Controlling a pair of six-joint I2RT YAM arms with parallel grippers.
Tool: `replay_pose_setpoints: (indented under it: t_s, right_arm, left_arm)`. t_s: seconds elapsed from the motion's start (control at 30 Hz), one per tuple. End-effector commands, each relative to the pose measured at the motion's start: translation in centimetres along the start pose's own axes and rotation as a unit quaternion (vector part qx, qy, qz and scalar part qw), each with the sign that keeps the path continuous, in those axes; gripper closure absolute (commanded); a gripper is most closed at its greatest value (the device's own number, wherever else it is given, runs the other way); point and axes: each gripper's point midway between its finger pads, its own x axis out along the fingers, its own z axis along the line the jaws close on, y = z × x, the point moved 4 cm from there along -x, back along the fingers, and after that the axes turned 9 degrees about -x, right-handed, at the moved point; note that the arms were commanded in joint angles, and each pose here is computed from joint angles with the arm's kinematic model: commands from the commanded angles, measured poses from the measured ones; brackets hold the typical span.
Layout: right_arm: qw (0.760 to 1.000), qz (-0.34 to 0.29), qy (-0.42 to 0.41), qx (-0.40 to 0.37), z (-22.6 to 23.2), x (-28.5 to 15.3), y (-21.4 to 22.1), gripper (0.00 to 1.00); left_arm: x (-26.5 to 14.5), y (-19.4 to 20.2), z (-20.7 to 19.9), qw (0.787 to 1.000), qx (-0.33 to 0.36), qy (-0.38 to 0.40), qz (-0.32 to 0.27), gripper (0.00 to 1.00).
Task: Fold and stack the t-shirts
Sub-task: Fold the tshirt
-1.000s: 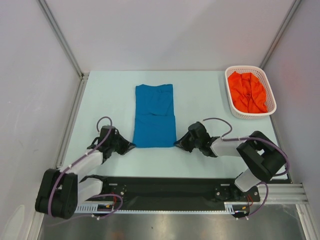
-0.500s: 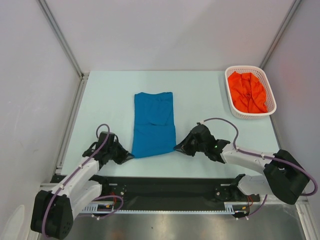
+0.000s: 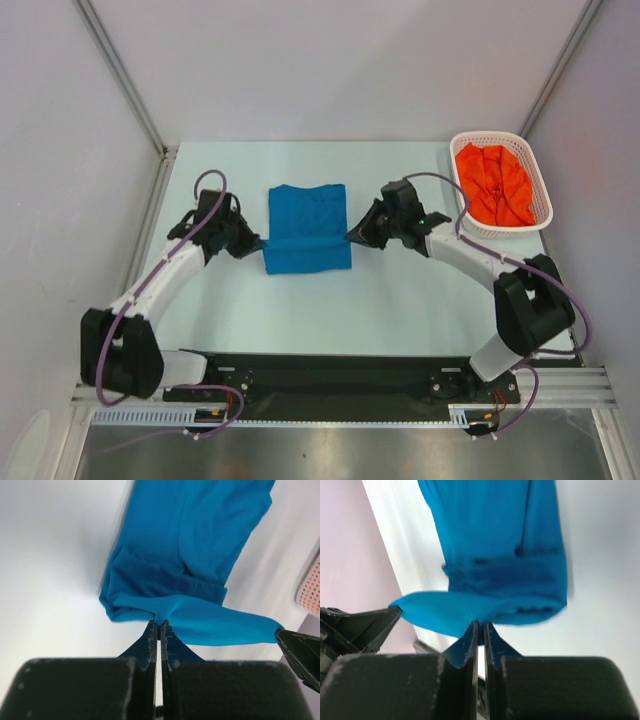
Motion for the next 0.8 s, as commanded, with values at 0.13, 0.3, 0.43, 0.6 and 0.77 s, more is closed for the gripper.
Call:
replay_pose_setpoints:
  t_s: [0.13,0.3,0.43,0.6,0.77]
  right_arm:
    - [0.999,0.013,-0.021,-0.041,1.4,3.6,-5.9,1.0]
    - [0.998,0.006,-0.038,-0.041,2.0,6.0,-9.2,1.0]
    - [0.998,0.001,-0.045,-0.035,1.7,7.3,-11.1,1.0]
    - [0.998,0.004,-0.058,-0.033,1.6,8.8,-12.5,1.0]
    - [0.997,-0.004,-0.067,-0.028,1.5,9.6,-14.0,1.0]
  left_arm:
    - [3.4,-4.7,-4.0,1.0,0.03,0.003,0.003,1.0]
    - [5.8,-7.2,-6.4,0.999,0.037,0.007,0.0,1.0]
    - [7.3,-8.4,-7.6,0.999,0.044,0.011,0.001,1.0]
    - [8.7,-9.6,-8.3,0.999,0.032,0.016,0.0,1.0]
    - [9.6,-10.4,-8.3,1.0,0.021,0.016,-0.003,1.0]
